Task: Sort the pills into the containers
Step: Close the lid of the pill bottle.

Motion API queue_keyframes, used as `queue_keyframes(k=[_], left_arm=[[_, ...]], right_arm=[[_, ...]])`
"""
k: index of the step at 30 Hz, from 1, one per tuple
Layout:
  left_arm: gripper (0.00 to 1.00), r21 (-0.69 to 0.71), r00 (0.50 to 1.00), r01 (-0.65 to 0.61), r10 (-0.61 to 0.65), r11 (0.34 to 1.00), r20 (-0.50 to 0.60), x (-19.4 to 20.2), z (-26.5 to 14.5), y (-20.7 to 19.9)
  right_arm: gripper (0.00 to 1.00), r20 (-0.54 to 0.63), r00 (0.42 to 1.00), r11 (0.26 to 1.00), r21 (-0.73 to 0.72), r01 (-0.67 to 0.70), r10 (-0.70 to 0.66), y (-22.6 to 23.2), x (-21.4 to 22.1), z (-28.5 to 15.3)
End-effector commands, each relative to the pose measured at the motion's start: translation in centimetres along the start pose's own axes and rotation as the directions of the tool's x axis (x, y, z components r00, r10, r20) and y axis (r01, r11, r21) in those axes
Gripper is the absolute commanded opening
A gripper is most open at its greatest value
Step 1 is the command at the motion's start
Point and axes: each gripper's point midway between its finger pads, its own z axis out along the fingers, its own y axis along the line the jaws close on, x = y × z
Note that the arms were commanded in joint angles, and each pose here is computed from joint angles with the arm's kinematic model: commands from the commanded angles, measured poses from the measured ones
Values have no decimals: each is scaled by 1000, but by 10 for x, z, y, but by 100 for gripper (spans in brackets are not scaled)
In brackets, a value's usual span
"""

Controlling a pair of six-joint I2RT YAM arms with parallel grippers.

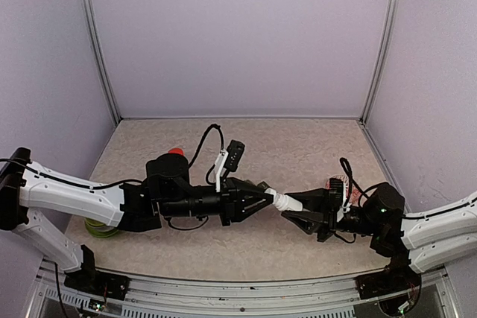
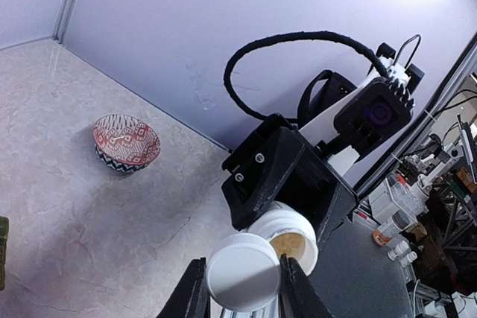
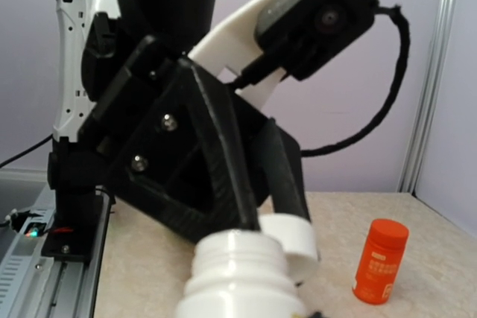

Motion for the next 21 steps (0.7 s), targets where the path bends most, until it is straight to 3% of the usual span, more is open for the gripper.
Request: queue_keyframes(k=[1, 13, 21], left_arm=[[16, 81, 1000, 14, -13, 997, -21, 6, -3, -12], [16, 212, 999, 40, -38, 976, -11, 4, -1, -30], [16, 193, 998, 50, -41, 980, -49, 14, 5, -25]], right_arm=[[0, 84, 995, 999, 11, 44, -45, -1, -27, 0], [0, 90, 996, 999, -30, 30, -27, 5, -24, 6], [0, 83, 996, 1000, -1, 29, -28, -1, -24, 8]])
